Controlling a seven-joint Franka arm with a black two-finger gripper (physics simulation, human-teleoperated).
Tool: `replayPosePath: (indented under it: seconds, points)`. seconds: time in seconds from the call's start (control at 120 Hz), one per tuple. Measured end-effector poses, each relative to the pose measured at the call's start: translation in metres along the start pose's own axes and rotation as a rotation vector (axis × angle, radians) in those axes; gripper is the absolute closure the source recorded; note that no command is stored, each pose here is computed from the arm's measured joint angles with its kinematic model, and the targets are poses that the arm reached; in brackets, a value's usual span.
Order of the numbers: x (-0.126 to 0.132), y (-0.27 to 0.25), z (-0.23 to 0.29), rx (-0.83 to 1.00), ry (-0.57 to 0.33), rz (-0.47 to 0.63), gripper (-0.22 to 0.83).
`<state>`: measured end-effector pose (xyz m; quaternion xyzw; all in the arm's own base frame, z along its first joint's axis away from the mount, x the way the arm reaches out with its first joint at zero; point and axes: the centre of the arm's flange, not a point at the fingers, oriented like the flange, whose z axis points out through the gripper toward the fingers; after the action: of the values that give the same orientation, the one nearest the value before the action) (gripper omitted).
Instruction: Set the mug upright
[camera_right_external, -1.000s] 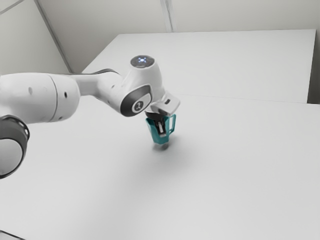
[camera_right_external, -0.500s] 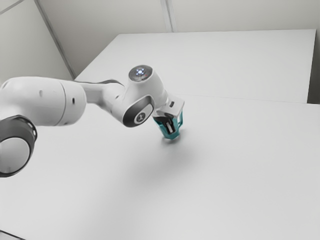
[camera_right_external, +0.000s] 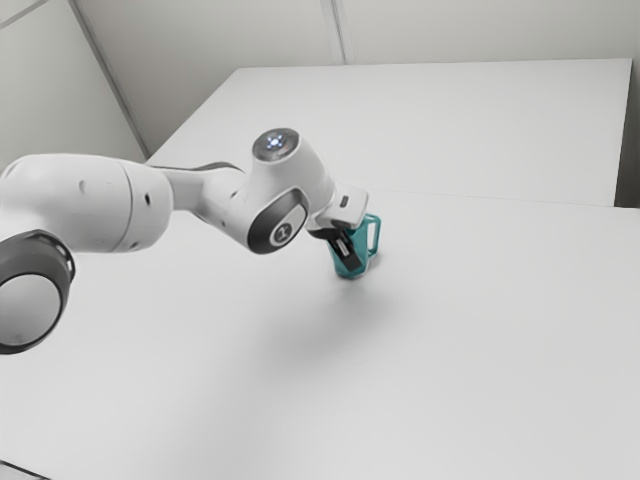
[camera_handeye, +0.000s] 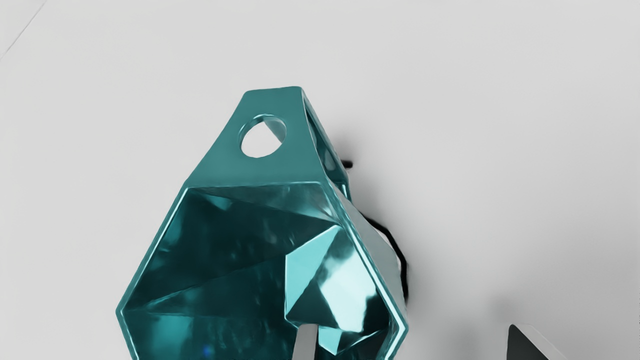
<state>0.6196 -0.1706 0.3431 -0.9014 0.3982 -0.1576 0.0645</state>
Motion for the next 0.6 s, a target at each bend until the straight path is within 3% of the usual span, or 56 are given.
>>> replayPosePath:
  seconds: [0.308, 0.6]
  points:
    - [0.006, -0.015, -0.067, 0.035, 0.035, -0.018, 0.05]
    - [-0.011, -0.079, -0.182, -0.053, -0.051, -0.247, 0.01]
